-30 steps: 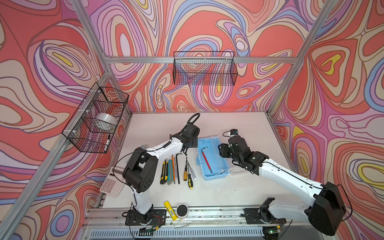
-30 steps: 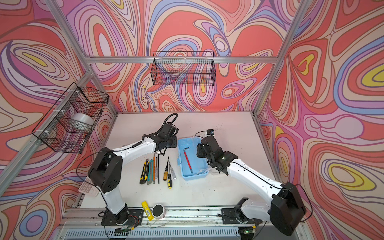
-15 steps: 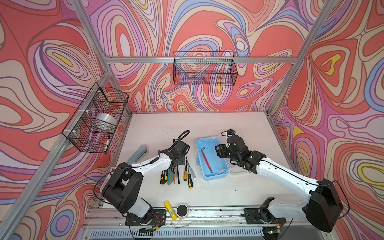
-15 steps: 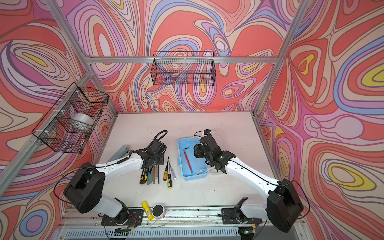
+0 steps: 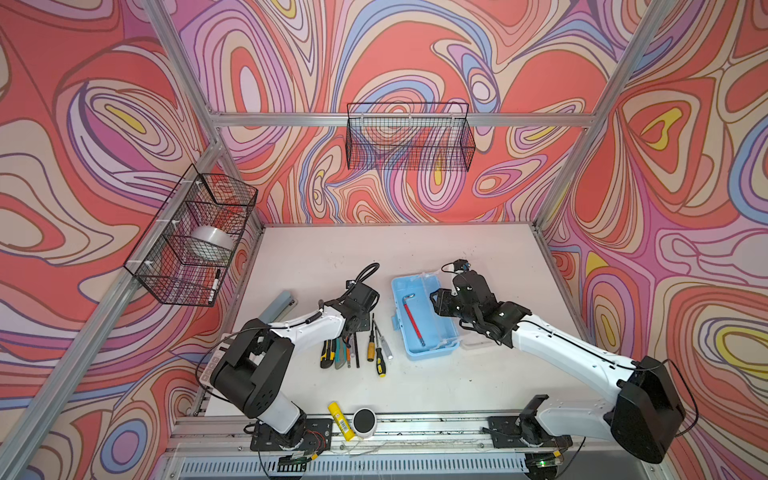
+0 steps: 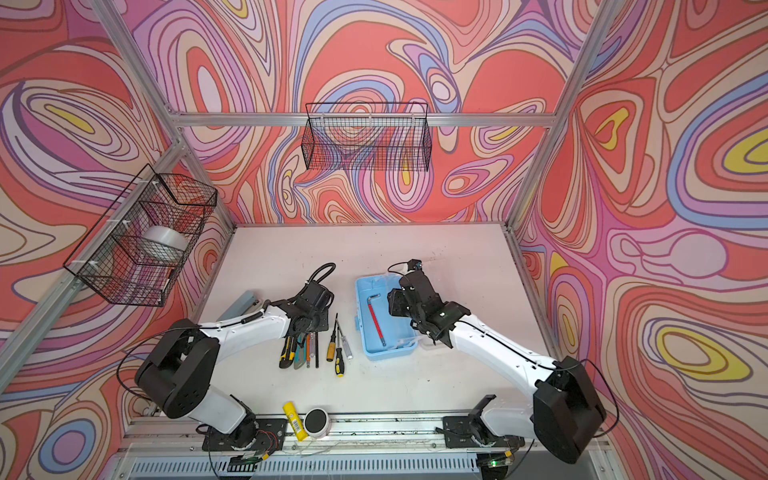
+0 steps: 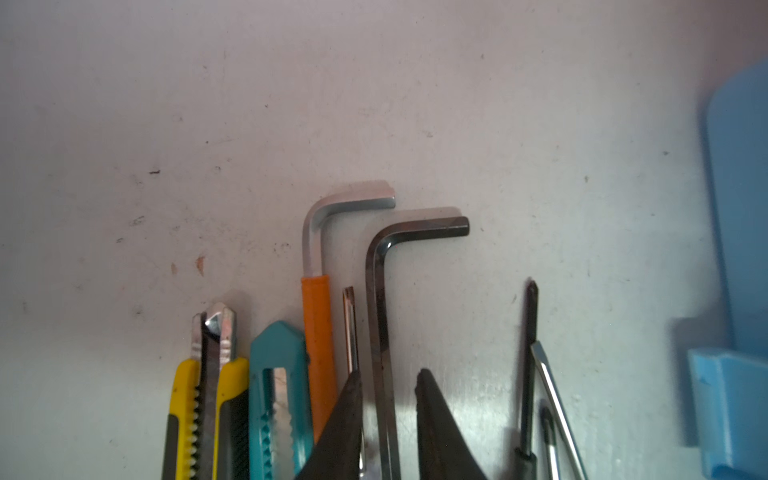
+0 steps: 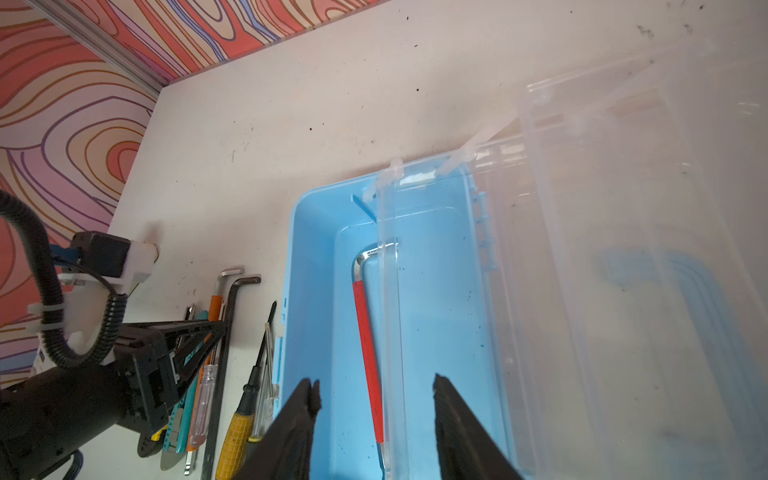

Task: Pack the tool kit
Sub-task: 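Move the left gripper back to the tools and grasp the black hex key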

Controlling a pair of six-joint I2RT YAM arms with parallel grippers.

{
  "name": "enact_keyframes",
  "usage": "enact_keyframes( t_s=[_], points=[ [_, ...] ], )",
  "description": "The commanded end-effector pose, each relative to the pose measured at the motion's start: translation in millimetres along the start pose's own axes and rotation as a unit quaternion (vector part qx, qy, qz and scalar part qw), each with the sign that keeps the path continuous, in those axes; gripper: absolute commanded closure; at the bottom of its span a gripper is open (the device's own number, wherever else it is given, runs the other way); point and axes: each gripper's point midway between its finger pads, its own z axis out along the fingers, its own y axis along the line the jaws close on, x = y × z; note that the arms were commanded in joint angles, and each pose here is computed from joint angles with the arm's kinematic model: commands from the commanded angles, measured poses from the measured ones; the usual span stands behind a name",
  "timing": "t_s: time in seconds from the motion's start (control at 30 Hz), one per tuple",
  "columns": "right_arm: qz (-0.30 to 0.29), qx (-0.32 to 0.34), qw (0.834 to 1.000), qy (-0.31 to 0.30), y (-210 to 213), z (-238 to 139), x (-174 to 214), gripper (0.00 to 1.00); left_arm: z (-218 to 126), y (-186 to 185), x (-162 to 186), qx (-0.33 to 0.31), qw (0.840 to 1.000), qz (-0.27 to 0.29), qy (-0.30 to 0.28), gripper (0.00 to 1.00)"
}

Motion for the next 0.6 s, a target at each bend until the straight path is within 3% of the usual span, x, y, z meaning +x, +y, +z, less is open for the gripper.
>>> enact_keyframes(
  t_s=[0.0,0.27,0.57],
  points=[
    [0.002,0.005,1.0,-0.001,-3.8,3.9,3.5,0.53,12.1,3.9,9.8,-0.004,1.0,-0.01,0.017,0.81],
    [-0.001,0.01,1.0,-0.001,-7.2,5.1,5.8,0.53,23.5,3.7,14.3,-0.003,0.999,-0.016,0.035,0.85],
    [-0.004,0.016,1.0,0.002,-9.8,10.4,9.3,0.52,27.8,-11.2,14.1,0.025,0.998,-0.014,0.05,1.0]
  ],
)
